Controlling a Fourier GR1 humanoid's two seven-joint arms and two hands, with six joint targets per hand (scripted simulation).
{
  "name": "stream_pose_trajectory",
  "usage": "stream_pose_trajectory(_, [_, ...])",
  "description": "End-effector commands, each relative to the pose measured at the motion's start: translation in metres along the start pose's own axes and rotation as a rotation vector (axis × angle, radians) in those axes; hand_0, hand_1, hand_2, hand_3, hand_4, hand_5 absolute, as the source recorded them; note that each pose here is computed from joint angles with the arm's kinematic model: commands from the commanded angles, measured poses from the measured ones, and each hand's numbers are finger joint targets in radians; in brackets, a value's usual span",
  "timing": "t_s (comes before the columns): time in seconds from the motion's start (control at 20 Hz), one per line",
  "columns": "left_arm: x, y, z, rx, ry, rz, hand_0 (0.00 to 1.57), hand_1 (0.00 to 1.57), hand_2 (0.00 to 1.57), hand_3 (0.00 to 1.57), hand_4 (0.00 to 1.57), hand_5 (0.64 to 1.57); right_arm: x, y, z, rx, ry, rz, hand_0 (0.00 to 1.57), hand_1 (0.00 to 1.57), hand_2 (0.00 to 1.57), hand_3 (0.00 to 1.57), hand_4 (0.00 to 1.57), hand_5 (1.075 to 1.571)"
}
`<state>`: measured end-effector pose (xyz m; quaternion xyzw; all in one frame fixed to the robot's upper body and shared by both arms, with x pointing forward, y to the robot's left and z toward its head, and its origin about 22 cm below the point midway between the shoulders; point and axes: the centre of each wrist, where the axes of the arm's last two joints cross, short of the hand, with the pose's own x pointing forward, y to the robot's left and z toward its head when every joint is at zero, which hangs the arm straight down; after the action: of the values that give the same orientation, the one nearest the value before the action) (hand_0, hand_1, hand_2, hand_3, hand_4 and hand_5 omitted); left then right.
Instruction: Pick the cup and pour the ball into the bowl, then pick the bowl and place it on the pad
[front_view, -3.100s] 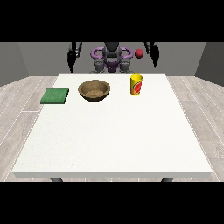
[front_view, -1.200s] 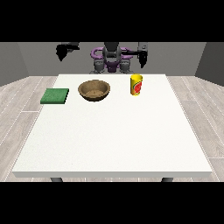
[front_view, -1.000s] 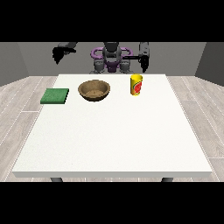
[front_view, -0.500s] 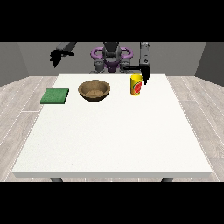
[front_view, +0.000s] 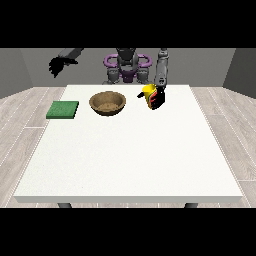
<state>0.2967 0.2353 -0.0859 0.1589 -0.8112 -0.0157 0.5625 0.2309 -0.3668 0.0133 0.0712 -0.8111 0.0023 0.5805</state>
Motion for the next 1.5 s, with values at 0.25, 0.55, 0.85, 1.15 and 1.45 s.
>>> stream_pose_trajectory(0.25, [-0.006, 0.0, -0.013, -0.02, 0.065, -0.228, 1.3, 1.3, 1.57, 1.57, 1.22, 1.554, 0.011, -0.033, 0.014, -0.038, 0.114, -0.02, 0.0, 0.0, 0.0, 0.0, 0.36, 1.57])
stream_pose_trajectory(0.55, [0.021, -0.039, -0.035, -0.138, 0.005, -0.499, 1.32, 1.32, 1.57, 1.57, 1.23, 1.552, 0.009, -0.06, 0.014, -0.096, 0.229, 0.004, 0.0, 0.0, 0.0, 0.0, 0.49, 1.571])
stream_pose_trajectory(0.85, [0.036, -0.041, -0.079, -0.225, -0.11, -0.892, 1.27, 1.27, 1.57, 1.54, 1.17, 1.564, 0.009, -0.044, -0.017, -0.097, 0.226, 0.027, 0.0, 0.0, 0.0, 0.0, 0.6, 1.567])
stream_pose_trajectory(1.15, [0.053, -0.092, -0.084, -0.298, -0.105, -1.121, 1.27, 1.27, 1.57, 1.54, 1.17, 1.564, -0.002, -0.046, -0.011, -0.114, 0.28, 0.019, 0.0, 0.0, 0.0, 0.0, 0.64, 1.566])
stream_pose_trajectory(1.45, [0.088, -0.146, -0.083, -0.382, -0.11, -1.251, 0.79, 0.79, 1.57, 1.24, 1.08, 1.567, -0.009, -0.077, 0.019, -0.197, 0.301, 0.013, 0.0, 0.0, 0.0, 0.0, 0.64, 1.565])
